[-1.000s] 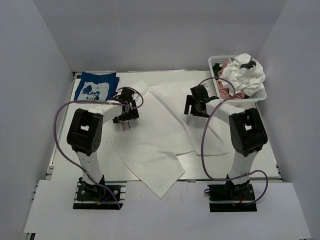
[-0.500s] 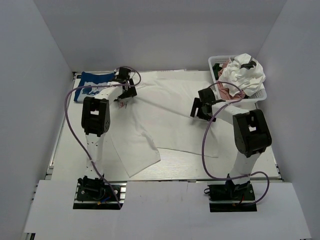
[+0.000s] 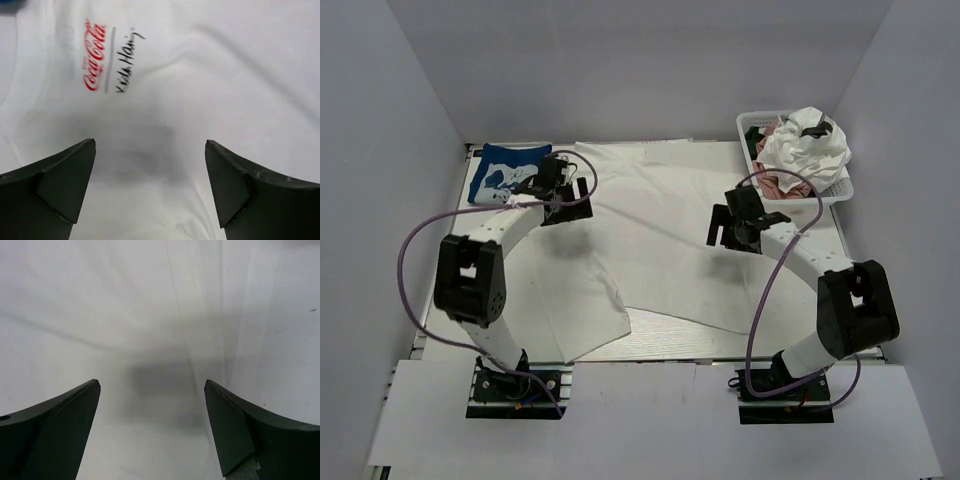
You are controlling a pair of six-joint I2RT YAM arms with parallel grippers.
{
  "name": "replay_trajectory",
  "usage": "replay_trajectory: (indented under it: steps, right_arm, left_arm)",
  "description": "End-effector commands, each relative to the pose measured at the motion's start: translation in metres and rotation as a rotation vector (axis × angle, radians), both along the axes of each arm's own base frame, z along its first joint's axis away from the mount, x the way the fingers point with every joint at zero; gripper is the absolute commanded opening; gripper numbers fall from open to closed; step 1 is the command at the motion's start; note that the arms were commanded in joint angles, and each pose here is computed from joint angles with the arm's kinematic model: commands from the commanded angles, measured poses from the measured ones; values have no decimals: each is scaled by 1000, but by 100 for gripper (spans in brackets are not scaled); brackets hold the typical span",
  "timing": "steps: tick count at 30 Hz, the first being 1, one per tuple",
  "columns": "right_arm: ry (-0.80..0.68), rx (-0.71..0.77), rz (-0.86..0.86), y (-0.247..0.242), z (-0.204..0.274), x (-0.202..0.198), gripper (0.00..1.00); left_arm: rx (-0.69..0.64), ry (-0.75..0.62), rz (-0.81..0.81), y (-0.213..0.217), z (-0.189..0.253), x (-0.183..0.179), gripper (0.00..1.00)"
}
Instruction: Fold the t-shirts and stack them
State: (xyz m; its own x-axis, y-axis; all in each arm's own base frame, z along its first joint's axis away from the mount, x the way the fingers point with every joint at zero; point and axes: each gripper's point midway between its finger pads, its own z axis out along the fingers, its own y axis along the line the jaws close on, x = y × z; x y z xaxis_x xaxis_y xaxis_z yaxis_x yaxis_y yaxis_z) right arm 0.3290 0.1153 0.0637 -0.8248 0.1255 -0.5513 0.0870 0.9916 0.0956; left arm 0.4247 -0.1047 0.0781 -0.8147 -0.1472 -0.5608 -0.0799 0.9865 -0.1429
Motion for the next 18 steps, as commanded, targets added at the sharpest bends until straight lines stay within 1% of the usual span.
replay_trajectory:
  steps: [1, 2, 3, 4, 5, 6, 8, 9, 11, 12, 13, 15, 17, 18]
  right_arm:
    - [-85, -45, -3, -5, 30, 20, 90]
    - [-101, -52, 1, -6, 36, 27, 90]
    - [-104, -68, -10, -8, 36, 30, 90]
    - [-79, -88, -13, -11, 34, 28, 90]
    - [-65, -110, -8, -10, 36, 39, 90]
    - [-62, -126, -10, -11, 35, 41, 90]
    - [-59, -139, 4, -11, 30, 54, 90]
    - [-44, -142, 17, -7, 23, 56, 90]
    - [-48, -143, 38, -4, 22, 63, 90]
    - [-44, -147, 45, -1, 17, 71, 90]
    - [-38, -149, 51, 0, 13, 73, 90]
    - [-22, -159, 50, 1, 6, 80, 90]
    - [-16, -177, 40, -4, 3, 83, 90]
    - [-2, -187, 35, -6, -3, 85, 90]
  left_arm:
    - [-104, -33, -10, -23, 14, -23, 100]
    - [-102, -3, -10, -25, 4, -32, 100]
    - [-85, -7, 2, -20, 0, -36, 100]
    - [-66, 42, 22, -14, -14, -49, 100]
    - [-46, 63, 22, -13, -21, -57, 100]
    - [-37, 101, 56, -8, -34, -68, 100]
    - [-32, 149, 75, -3, -47, -86, 100]
    - [-29, 198, 99, 1, -62, -102, 100]
    - [-34, 231, 131, 4, -71, -116, 100]
    - [-18, 273, 152, 9, -79, -132, 100]
    - [-13, 297, 189, 13, -83, -140, 100]
    - [62, 361, 253, 31, -91, -165, 100]
    - [83, 409, 364, 40, -97, -183, 100]
    - [91, 478, 400, 44, -99, -201, 100]
